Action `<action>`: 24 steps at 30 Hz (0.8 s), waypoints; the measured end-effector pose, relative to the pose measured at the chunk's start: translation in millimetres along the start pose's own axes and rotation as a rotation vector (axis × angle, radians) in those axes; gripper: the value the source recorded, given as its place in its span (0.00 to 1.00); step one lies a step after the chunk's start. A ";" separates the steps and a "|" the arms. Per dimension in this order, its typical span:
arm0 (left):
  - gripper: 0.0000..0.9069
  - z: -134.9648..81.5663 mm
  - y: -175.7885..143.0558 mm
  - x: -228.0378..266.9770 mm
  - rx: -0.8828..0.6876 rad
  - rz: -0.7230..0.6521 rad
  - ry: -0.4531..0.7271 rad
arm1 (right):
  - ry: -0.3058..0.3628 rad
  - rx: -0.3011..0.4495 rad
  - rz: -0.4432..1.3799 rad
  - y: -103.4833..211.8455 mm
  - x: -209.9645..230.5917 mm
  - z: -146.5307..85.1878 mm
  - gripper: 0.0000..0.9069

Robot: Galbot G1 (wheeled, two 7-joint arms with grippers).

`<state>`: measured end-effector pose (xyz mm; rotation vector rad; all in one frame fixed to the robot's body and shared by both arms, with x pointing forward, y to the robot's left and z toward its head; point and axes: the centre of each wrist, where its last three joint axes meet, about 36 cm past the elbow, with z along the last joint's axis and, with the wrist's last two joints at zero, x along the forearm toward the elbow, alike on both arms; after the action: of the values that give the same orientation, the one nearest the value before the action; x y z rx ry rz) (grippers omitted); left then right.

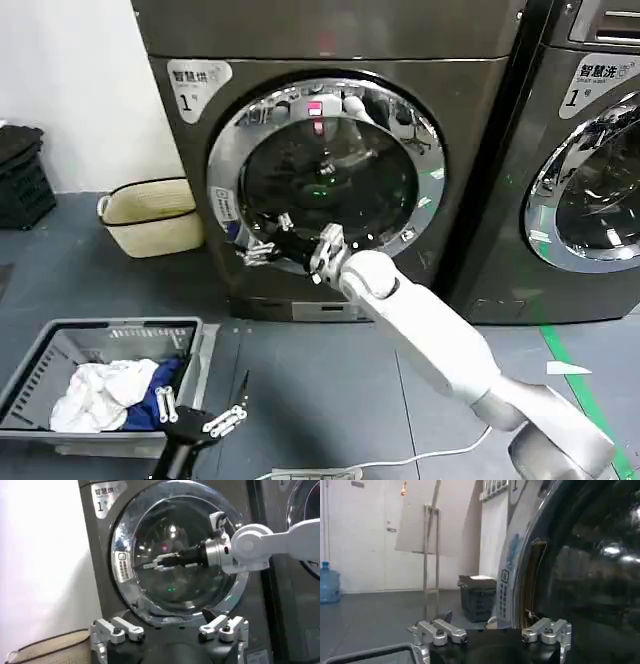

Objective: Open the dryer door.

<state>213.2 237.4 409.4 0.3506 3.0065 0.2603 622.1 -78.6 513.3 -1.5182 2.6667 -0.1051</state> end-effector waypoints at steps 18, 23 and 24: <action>1.00 -1.6 -0.3 0.4 0.000 -0.003 -0.004 | 0.004 0.000 -0.010 0.9 -20.7 -0.6 1.00; 1.00 -1.6 -0.2 0.2 0.000 -0.003 -0.004 | 0.006 0.003 -0.008 -2.1 -23.9 -1.0 1.00; 1.00 -1.7 -0.2 0.0 0.000 -0.003 -0.005 | 0.007 0.004 -0.008 -2.8 -24.2 -1.2 1.00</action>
<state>212.9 237.0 411.0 0.3456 3.0022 0.2593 636.7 -59.2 515.4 -1.5296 2.6644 -0.1159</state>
